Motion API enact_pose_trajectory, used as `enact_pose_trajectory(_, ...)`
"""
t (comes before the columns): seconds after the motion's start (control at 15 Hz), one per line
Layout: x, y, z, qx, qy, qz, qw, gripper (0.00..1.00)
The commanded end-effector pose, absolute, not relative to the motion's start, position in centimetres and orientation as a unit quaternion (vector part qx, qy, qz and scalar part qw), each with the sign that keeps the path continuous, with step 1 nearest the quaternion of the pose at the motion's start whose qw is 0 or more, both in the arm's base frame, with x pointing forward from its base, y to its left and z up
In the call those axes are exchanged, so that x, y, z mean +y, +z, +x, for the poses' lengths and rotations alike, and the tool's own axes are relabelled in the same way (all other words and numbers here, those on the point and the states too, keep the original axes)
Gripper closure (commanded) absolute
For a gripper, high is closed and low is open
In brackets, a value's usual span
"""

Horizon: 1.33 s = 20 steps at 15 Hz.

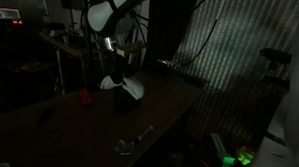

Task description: Put the white towel in the black box

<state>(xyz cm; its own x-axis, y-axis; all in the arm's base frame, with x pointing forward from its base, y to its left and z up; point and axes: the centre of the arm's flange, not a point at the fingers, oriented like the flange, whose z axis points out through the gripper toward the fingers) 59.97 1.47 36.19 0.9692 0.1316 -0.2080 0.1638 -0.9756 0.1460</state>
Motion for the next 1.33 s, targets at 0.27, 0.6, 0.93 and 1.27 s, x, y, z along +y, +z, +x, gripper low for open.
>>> enact_pose_trajectory(0.27, -0.9, 36.6, 61.7, 0.077, -0.065, 0.992, 0.079, 1.0)
enact_pose_trajectory(0.6, -2.2, 36.6, 63.2, 0.102, -0.049, 0.988, 0.109, 1.0)
enact_pose_trajectory(0.93, -2.2, 32.9, 62.6, 0.113, -0.093, 0.985, 0.095, 1.0)
enact_pose_trajectory(1.27, -3.0, 29.9, 62.6, 0.117, -0.12, 0.983, 0.081, 1.0)
